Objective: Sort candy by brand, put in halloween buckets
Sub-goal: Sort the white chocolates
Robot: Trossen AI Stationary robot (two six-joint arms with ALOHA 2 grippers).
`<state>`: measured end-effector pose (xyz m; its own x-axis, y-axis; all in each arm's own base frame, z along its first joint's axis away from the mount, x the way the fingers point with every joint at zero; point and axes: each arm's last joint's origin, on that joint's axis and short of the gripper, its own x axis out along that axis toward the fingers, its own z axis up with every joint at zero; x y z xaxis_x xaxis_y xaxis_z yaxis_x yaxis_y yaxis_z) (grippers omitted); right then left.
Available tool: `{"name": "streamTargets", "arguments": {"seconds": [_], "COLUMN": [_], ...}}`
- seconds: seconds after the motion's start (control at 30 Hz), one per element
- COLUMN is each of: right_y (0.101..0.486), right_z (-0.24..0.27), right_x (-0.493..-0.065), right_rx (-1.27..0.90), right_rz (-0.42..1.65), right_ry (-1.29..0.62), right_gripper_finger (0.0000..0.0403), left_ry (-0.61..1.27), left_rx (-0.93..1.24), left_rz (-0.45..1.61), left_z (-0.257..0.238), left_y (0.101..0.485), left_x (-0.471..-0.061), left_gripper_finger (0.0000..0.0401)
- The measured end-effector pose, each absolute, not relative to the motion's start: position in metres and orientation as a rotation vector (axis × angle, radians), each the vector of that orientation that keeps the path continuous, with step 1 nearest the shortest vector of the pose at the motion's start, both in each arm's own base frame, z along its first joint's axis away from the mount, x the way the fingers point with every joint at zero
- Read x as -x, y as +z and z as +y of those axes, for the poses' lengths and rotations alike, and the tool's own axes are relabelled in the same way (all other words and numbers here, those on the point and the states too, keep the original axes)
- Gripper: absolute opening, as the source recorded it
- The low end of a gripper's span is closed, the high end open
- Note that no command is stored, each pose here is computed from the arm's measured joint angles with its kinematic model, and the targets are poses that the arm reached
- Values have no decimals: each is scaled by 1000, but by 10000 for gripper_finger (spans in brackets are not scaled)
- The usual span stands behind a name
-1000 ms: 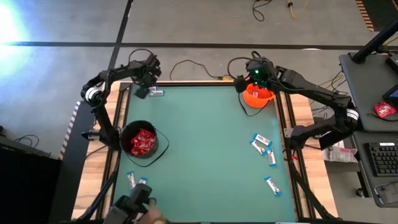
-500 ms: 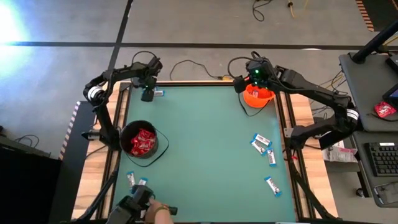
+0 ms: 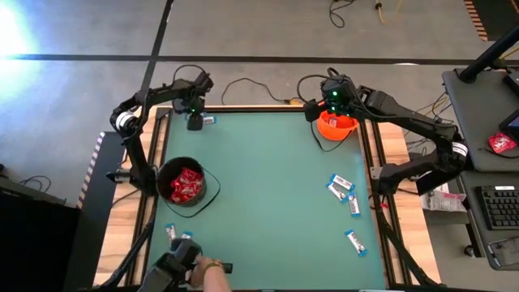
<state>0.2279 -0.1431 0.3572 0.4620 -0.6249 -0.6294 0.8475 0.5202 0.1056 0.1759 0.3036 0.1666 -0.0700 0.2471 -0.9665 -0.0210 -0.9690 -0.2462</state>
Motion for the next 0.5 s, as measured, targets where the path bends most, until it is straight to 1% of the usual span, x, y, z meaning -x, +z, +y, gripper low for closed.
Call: {"name": "streamTargets", "arguments": {"seconds": [0.13, 0.33, 0.5], "right_y": [357, 357, 357], "right_z": [-143, -143, -143], "right_x": [-228, -228, -228], "right_rx": [-439, -428, -398], "right_rz": [570, 576, 590], "right_ry": [-941, -936, -928], "right_gripper_finger": [331, 331, 331], "left_ry": [2170, 2211, 2202], "left_rx": [1996, 2071, 2062], "left_rz": [-246, -184, -114], "left_z": [307, 304, 298], "left_y": [164, 152, 150], "left_x": [-178, -180, -187], "left_gripper_finger": [157, 156, 155]}}
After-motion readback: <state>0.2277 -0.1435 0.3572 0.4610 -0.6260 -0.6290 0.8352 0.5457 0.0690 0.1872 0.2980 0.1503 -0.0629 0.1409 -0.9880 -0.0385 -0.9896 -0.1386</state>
